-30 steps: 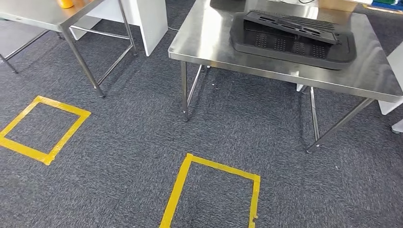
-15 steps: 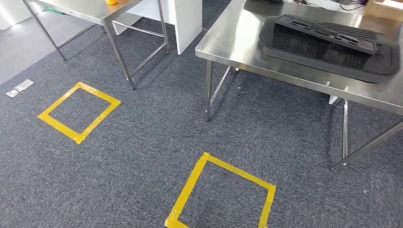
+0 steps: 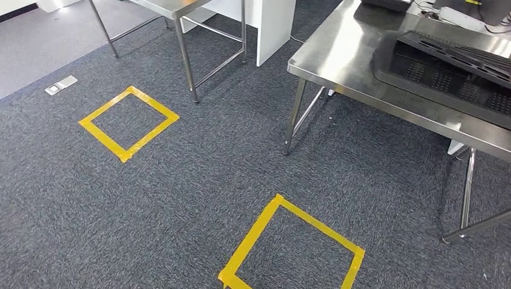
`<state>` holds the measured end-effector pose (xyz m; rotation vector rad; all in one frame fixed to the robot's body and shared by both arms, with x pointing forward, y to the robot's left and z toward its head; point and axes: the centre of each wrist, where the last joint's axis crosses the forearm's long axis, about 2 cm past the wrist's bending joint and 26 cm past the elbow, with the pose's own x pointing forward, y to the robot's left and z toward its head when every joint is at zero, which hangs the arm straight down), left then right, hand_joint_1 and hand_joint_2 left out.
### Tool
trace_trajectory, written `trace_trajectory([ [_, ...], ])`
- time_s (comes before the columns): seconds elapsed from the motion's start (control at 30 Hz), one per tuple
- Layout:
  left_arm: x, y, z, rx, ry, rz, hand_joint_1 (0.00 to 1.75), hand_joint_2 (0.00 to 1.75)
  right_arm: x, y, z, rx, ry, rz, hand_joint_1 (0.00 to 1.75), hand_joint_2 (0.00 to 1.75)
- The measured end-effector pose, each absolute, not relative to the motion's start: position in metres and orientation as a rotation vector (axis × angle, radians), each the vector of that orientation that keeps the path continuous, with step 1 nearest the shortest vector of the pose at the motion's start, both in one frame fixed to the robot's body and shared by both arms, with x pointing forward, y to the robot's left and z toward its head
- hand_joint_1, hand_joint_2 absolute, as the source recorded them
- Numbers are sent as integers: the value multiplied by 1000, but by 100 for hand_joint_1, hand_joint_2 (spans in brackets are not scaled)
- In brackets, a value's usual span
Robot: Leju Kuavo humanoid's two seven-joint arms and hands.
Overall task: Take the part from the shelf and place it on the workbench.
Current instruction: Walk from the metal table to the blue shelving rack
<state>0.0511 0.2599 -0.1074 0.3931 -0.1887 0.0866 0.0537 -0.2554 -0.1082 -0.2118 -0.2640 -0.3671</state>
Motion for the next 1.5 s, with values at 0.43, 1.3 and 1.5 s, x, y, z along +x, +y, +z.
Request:
trace_trajectory([
  [0.43, 49, 254, -108, 325, -177, 110, 0, 0, 55, -266, -109, -223, -318, -339, 0, 0],
  [1.3, 51, 246, -108, 156, -254, 217, 0, 0, 57, -277, -109, -244, -342, -339, 0, 0],
  [1.5, 49, 246, -108, 150, -261, 206, 0, 0, 56, -277, -109, -245, -342, -342, 0, 0],
])
